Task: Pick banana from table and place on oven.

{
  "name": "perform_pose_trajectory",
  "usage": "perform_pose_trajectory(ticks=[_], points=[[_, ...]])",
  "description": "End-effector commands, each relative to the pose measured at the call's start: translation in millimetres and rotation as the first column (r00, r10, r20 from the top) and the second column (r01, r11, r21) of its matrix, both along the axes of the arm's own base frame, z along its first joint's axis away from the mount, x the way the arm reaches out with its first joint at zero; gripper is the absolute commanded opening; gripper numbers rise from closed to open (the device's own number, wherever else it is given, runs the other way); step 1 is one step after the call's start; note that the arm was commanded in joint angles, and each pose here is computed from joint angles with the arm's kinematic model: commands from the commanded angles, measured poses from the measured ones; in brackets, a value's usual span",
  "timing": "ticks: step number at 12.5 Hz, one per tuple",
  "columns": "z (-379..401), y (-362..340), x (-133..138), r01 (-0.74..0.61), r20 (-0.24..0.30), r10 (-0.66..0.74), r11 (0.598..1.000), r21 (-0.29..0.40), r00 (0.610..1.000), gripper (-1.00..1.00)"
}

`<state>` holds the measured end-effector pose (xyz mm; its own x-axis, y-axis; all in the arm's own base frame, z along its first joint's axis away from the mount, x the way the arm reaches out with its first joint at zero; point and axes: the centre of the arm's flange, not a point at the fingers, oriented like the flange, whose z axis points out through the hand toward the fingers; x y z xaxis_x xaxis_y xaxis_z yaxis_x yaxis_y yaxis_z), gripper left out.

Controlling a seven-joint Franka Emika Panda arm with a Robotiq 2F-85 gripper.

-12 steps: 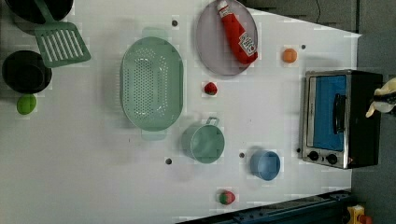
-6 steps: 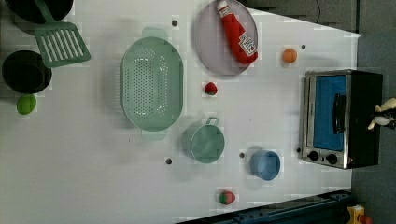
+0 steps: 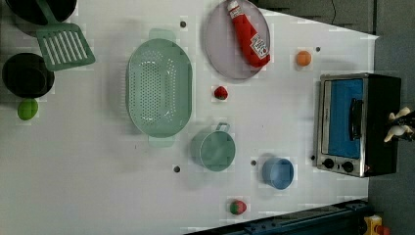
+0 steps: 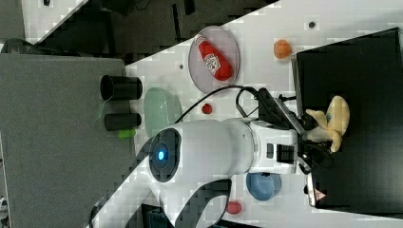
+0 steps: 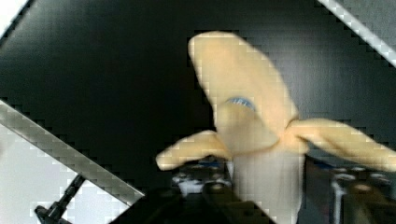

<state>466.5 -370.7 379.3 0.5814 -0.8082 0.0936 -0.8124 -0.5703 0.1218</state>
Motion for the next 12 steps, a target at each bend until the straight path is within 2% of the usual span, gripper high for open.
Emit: perform_pose_trajectory(ticks=[1, 3, 4, 6, 7, 9, 10, 12], points=[[13.2, 20.4, 21.7, -0.091, 0.019, 0.091, 0.996, -0.014, 0.996, 0.47], [18.8, 20.1, 23.3, -0.095, 0.024, 0.096, 0.995, -0.021, 0.995, 0.93], [25.2, 22.4, 26.8, -0.107, 0.031, 0.108, 0.994, -0.029, 0.994, 1.0], [50.4, 39.6, 41.4, -0.187, 0.007, 0.187, 0.982, -0.041, 0.982, 1.0], [65.6, 57.8, 48.8, -0.251, -0.023, 0.251, 0.968, -0.006, 0.968, 1.0], [96.1, 118.0, 58.9, -0.377, -0.093, 0.389, 0.918, 0.12, 0.917, 1.0], [115.5, 154.2, 64.8, -0.398, -0.096, 0.415, 0.904, 0.158, 0.905, 1.0], [168.0, 229.5, 83.2, -0.352, -0.004, 0.355, 0.928, 0.122, 0.935, 1.0]])
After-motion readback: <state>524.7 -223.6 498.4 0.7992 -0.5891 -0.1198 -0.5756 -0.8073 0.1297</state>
